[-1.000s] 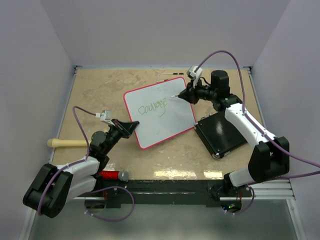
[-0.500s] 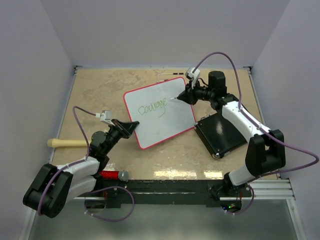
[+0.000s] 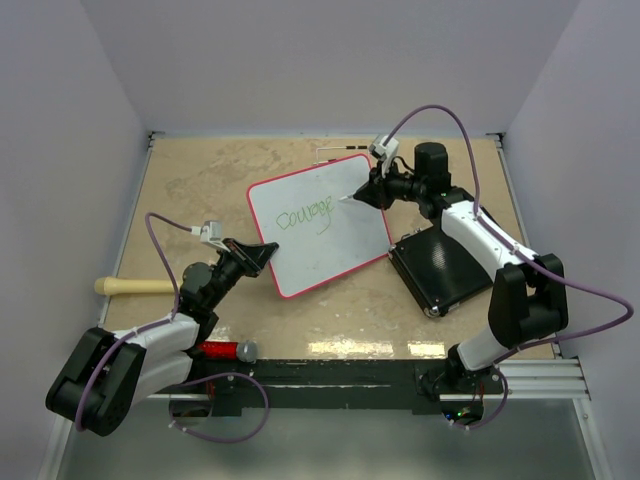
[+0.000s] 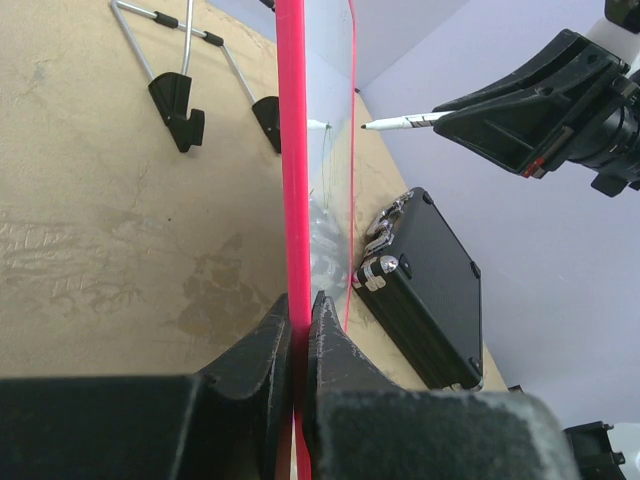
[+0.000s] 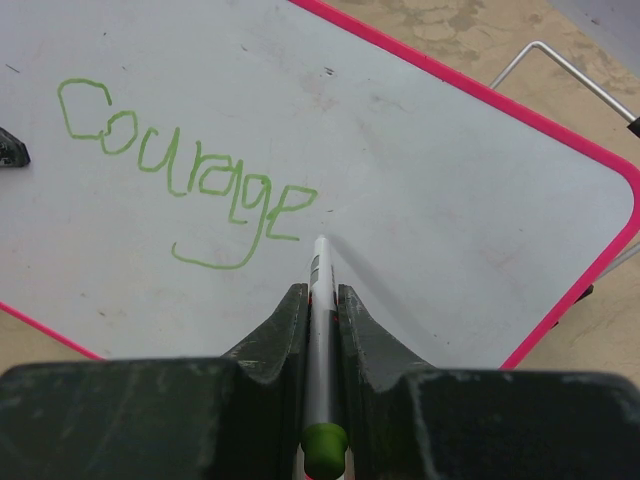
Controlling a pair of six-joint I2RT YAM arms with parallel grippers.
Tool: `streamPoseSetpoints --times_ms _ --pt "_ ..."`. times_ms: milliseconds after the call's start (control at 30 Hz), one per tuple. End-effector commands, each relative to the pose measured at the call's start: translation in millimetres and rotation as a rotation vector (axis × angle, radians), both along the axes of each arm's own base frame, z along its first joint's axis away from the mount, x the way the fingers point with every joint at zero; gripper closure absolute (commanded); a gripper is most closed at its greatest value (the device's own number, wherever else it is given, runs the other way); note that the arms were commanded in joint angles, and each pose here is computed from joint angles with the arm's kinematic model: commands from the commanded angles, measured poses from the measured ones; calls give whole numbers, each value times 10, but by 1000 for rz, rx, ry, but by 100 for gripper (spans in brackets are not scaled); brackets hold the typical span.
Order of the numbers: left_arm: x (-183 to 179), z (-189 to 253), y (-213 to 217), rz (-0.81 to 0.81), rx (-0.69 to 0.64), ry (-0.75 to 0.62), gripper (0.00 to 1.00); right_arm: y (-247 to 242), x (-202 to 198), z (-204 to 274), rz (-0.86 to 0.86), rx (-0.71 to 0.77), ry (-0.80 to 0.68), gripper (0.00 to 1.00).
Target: Write a sentence on the whiteboard
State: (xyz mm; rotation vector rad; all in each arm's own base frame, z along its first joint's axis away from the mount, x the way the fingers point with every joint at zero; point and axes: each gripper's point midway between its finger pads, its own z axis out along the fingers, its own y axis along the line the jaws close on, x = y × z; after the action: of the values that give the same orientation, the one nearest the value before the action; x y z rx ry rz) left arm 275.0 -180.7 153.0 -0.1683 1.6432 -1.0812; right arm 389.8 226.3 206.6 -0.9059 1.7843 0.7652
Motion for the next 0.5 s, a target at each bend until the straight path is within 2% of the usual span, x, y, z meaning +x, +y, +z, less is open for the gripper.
streamPoseSetpoints --times_ms 0,467 --pt "-124 -265 -47 -76 145 -11 100 28 142 273 -9 36 -75 100" --pt "-114 -255 -59 -81 146 -12 100 9 239 98 -54 17 -32 100"
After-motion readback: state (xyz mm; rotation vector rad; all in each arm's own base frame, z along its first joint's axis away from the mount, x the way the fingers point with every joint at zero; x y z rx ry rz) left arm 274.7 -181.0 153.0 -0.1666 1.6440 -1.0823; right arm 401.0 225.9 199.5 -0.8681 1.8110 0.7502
